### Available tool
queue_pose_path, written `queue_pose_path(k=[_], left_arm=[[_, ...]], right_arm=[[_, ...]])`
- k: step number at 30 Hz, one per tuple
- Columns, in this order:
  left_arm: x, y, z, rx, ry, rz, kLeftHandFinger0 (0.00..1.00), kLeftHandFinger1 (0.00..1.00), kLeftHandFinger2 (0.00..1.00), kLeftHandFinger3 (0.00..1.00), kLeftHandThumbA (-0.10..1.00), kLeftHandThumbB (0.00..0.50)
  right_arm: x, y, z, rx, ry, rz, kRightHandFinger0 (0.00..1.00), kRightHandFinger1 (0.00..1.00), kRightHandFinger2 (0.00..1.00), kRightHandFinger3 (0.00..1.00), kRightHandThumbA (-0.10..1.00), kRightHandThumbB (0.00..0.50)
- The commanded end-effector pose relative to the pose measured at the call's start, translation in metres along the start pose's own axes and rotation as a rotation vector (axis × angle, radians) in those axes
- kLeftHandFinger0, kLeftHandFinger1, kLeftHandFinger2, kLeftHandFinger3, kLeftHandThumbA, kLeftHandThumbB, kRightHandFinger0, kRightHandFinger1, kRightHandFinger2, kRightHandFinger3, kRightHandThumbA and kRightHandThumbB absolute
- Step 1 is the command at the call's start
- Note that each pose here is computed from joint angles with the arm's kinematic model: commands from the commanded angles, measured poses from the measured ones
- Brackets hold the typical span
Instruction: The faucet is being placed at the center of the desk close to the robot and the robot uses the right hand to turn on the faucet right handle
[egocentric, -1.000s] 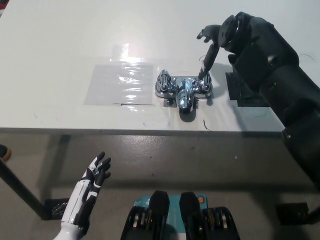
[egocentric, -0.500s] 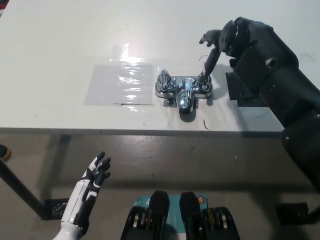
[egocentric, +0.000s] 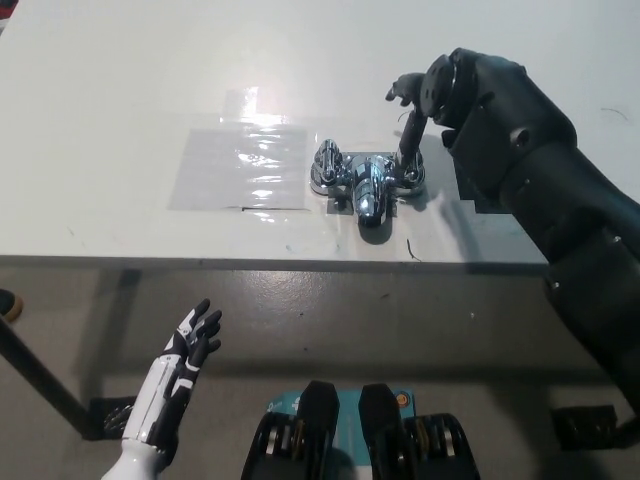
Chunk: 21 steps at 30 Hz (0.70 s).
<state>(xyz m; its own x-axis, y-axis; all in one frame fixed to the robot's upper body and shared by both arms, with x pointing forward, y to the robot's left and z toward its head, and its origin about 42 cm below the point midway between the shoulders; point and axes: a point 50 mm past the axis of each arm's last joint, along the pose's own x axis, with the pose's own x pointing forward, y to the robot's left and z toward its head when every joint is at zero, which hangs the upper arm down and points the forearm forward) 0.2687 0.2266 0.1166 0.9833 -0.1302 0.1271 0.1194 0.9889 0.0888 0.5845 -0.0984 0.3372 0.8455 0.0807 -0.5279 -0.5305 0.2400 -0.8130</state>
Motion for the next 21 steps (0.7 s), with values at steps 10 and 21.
queue_pose_path(k=[10, 21], left_arm=[[0.005, 0.004, 0.012, 0.020, -0.074, -0.007, 1.00, 1.00, 1.00, 1.00, 0.91, 0.154], [0.006, 0.004, 0.013, 0.025, -0.079, -0.002, 1.00, 1.00, 1.00, 1.00, 0.90, 0.143]], right_arm=[[-0.007, -0.021, 0.002, -0.051, 0.022, -0.084, 1.00, 1.00, 1.00, 1.00, 0.98, 0.342], [-0.004, -0.028, -0.024, -0.151, 0.096, -0.075, 1.00, 1.00, 1.00, 1.00, 1.00, 0.330]])
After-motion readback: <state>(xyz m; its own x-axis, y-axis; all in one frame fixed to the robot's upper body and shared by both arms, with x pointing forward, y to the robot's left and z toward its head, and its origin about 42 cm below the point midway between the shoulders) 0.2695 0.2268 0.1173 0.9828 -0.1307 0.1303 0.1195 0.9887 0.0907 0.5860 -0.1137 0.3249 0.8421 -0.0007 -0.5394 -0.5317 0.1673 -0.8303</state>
